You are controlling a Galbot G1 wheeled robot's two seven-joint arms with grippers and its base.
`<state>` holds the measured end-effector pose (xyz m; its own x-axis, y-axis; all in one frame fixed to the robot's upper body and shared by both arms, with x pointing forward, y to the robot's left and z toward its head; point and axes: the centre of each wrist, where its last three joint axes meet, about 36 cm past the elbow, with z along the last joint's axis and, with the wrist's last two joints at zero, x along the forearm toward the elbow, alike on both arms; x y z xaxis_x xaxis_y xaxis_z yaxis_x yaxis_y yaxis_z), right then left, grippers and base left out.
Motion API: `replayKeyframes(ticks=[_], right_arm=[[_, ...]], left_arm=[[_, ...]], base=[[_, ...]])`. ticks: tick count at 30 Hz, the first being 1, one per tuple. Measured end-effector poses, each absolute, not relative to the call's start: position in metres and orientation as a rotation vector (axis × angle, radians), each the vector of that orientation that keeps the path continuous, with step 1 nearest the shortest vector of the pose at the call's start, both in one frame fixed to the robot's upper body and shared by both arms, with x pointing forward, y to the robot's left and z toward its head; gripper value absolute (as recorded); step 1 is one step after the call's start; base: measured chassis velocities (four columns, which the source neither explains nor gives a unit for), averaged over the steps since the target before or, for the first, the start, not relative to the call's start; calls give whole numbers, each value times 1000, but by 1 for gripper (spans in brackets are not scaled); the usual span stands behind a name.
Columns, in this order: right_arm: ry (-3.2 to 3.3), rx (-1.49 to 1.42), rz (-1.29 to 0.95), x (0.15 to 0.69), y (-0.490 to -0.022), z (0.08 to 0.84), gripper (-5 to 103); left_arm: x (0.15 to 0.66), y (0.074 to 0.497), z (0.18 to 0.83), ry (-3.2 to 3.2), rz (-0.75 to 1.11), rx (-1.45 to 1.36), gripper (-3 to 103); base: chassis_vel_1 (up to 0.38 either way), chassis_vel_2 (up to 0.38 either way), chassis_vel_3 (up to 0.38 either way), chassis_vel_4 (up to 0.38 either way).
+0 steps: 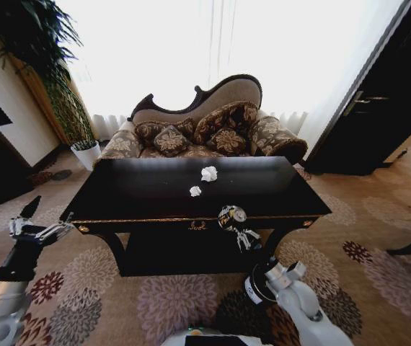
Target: Move to the front of the table and place the trash on the table into the trash bin.
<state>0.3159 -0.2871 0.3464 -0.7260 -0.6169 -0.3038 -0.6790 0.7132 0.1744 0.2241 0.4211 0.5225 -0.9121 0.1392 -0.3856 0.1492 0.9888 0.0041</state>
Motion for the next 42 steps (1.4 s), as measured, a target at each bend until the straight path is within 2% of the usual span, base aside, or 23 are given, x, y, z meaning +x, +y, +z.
replayKeyframes(ticks=[5,13,20,30,38,42], right_arm=[[2652,-1099,447,312,-288,329,0],[2651,-1334,272,306,-302,272,0],[2778,-1329,185,304,-314,233,0],[3028,-1300,-195,300,-331,194,0],[3242,-1115,-263,291,-322,167,0],[3433,-781,-358,297,-318,160,0]], left_arm=[[223,422,524,2734,-35,203,100],[223,423,524,2728,-34,203,100],[224,423,523,2728,-36,202,100],[224,424,522,2729,-40,198,100],[224,423,520,2733,-41,196,100],[223,423,520,2734,-38,194,100]], base=[[0,0,0,0],[0,0,0,0],[0,0,0,0],[0,0,0,0],[0,0,0,0],[0,0,0,0]])
